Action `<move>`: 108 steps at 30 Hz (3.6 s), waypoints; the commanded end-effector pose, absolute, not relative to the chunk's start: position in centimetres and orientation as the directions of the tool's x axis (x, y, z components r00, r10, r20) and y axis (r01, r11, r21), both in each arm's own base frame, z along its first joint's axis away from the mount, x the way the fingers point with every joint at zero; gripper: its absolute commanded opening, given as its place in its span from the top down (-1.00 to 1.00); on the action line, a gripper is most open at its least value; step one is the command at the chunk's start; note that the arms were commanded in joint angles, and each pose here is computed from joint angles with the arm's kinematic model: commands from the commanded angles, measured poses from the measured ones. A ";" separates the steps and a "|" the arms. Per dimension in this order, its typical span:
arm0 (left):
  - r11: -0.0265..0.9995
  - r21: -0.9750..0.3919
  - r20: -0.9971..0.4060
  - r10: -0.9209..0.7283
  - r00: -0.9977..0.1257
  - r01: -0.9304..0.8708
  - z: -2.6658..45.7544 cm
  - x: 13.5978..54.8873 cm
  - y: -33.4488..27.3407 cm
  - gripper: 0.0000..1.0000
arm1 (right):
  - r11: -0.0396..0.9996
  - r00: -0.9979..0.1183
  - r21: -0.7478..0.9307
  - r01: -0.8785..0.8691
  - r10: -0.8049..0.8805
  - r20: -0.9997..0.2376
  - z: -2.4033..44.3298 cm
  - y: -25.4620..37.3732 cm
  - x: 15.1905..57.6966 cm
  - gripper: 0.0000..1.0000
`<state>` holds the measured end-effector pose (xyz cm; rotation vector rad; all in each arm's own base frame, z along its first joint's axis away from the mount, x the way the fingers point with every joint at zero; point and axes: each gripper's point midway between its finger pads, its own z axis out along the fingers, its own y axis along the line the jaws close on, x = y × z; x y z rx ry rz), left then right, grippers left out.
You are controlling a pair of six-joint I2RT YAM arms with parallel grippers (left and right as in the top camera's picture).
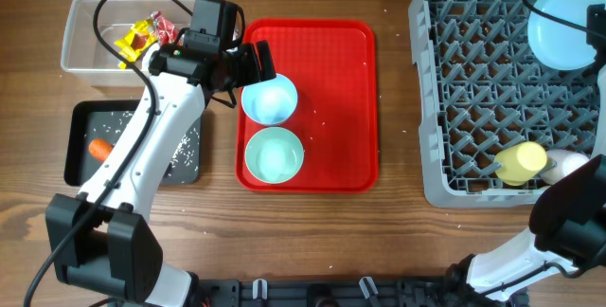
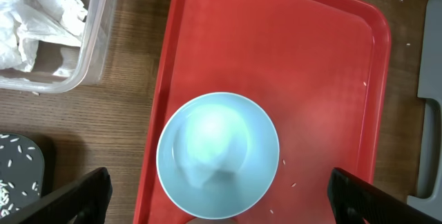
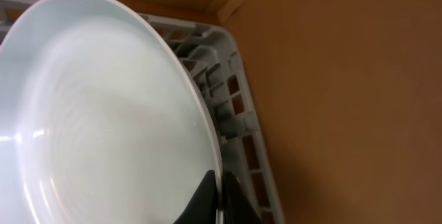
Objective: Sort waste into correct bins and load items into the dishwasher rack
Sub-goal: 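Carry the plate to the dish rack and stand it upright with the right gripper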
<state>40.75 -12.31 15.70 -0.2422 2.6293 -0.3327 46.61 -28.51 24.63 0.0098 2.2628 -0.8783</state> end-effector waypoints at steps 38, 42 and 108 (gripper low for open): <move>0.958 -0.262 -0.440 -0.229 -0.868 -0.120 15.6 40.9 -11.9 -1.00 | 0.759 -0.554 0.359 0.543 0.645 -0.526 15.4 -25.6 43.2 -0.16; 0.958 -0.262 -0.440 -0.229 -0.868 -0.119 15.6 40.9 -11.9 -1.00 | 0.608 -0.495 0.407 0.682 0.793 -0.356 10.1 -27.1 41.4 -0.01; 0.958 -0.262 -0.440 -0.229 -0.868 -0.119 15.6 40.9 -11.9 -1.00 | 0.887 -0.675 -0.450 0.107 -0.267 -0.687 22.2 -24.1 49.5 -0.99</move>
